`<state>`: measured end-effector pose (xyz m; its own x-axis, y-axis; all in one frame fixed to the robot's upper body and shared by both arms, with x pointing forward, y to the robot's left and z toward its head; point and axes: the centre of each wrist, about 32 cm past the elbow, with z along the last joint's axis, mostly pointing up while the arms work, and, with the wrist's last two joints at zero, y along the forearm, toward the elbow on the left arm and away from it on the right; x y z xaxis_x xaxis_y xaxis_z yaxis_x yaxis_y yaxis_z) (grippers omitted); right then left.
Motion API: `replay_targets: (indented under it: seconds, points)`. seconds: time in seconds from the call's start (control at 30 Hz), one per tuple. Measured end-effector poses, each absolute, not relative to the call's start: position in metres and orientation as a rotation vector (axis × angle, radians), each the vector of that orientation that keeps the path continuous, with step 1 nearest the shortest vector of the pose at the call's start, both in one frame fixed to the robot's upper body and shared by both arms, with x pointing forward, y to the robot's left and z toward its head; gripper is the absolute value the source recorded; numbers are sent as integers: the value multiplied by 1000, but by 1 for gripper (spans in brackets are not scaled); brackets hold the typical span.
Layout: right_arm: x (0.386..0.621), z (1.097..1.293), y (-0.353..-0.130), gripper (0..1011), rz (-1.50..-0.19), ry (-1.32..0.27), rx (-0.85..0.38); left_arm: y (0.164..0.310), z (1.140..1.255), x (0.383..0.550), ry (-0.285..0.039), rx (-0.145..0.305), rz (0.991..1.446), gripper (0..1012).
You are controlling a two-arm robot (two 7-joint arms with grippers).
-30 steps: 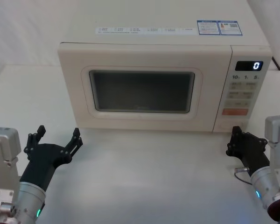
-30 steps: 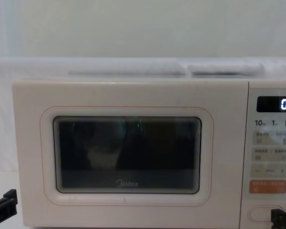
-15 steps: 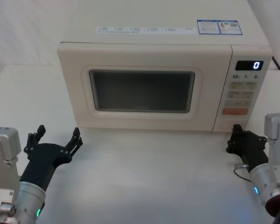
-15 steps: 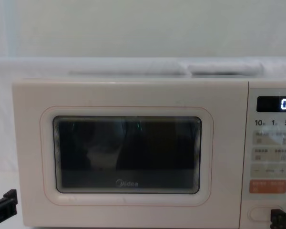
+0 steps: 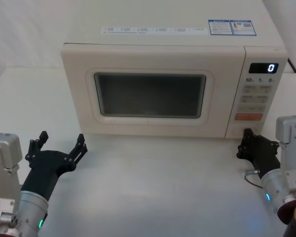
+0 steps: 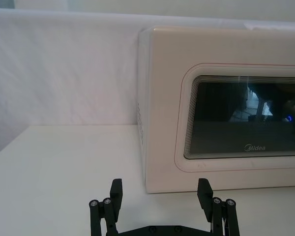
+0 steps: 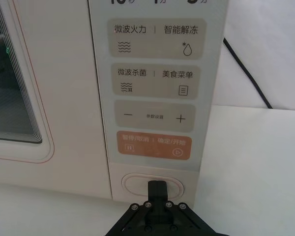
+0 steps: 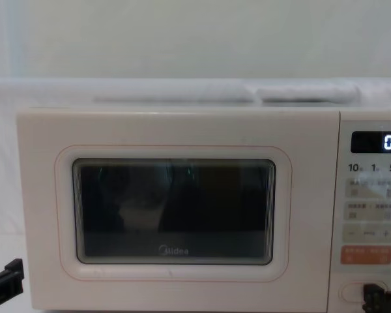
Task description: Press the button to open the microwave door with one hand; close the microwave door with the other hand.
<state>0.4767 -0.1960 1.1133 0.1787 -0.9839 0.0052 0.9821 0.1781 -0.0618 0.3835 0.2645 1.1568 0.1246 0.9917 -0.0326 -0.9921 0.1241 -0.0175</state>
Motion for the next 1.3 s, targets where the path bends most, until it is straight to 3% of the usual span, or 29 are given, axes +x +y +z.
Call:
replay_targets:
  seconds: [1.3]
  points:
    - [496,1114,-195,0,-1396,33,-54,265,1157,384,14,-38,1446,1000]
